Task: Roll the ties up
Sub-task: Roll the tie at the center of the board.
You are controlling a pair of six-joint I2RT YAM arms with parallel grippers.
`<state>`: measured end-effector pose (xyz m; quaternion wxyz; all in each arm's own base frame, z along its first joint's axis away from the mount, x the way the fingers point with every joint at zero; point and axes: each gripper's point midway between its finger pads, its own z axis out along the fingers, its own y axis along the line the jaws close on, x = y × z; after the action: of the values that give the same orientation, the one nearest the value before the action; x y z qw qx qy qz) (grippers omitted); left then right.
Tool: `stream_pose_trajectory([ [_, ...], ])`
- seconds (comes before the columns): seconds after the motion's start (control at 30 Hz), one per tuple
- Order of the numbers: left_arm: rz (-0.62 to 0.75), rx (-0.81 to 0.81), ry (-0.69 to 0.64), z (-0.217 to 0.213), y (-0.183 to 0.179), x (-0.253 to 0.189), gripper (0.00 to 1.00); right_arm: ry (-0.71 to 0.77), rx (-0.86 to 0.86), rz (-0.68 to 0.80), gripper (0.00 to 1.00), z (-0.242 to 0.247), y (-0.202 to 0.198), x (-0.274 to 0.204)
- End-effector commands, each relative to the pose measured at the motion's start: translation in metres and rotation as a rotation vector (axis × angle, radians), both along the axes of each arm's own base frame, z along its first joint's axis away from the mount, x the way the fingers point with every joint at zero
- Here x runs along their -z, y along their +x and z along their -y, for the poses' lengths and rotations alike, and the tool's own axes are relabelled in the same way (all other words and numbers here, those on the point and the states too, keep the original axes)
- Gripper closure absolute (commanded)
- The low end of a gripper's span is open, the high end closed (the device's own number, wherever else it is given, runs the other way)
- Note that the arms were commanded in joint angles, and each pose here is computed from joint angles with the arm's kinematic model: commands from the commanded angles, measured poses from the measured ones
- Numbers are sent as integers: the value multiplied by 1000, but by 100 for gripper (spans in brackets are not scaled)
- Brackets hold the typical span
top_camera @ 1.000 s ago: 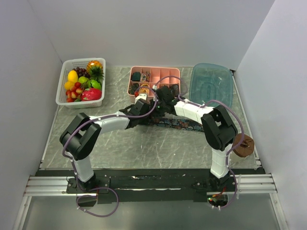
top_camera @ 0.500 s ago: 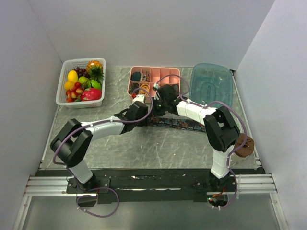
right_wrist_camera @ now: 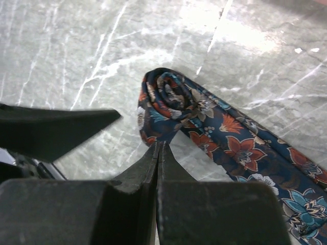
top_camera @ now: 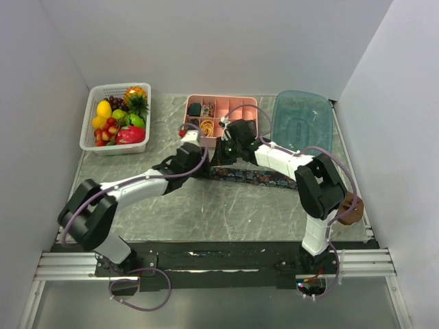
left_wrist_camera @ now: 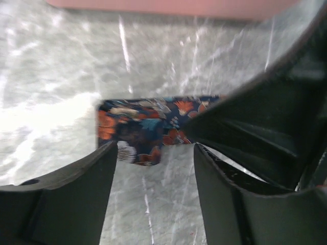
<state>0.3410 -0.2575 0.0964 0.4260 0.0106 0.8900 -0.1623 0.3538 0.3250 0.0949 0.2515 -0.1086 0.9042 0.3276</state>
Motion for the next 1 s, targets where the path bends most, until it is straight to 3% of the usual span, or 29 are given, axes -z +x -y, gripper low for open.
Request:
stream_pose_trajectory([
  [0.0,65,-53,-141,-18,11,-34,32,59,-29,61,100,-6,0,-28],
  [0.23,-12,-98,-281,-64,12,-14,27,35,-85,65,100,-29,-7,-30],
  [0.4,-74,-99,-329,-68,15,5,26,15,-106,40,100,-38,-9,-18],
  [0.6,-123,-64,-409,-61,14,18,16,-21,-120,0,100,-43,-10,-4],
  [0.97,-154,-21,-446,-52,14,29,14,-96,-62,-27,100,-36,5,20],
])
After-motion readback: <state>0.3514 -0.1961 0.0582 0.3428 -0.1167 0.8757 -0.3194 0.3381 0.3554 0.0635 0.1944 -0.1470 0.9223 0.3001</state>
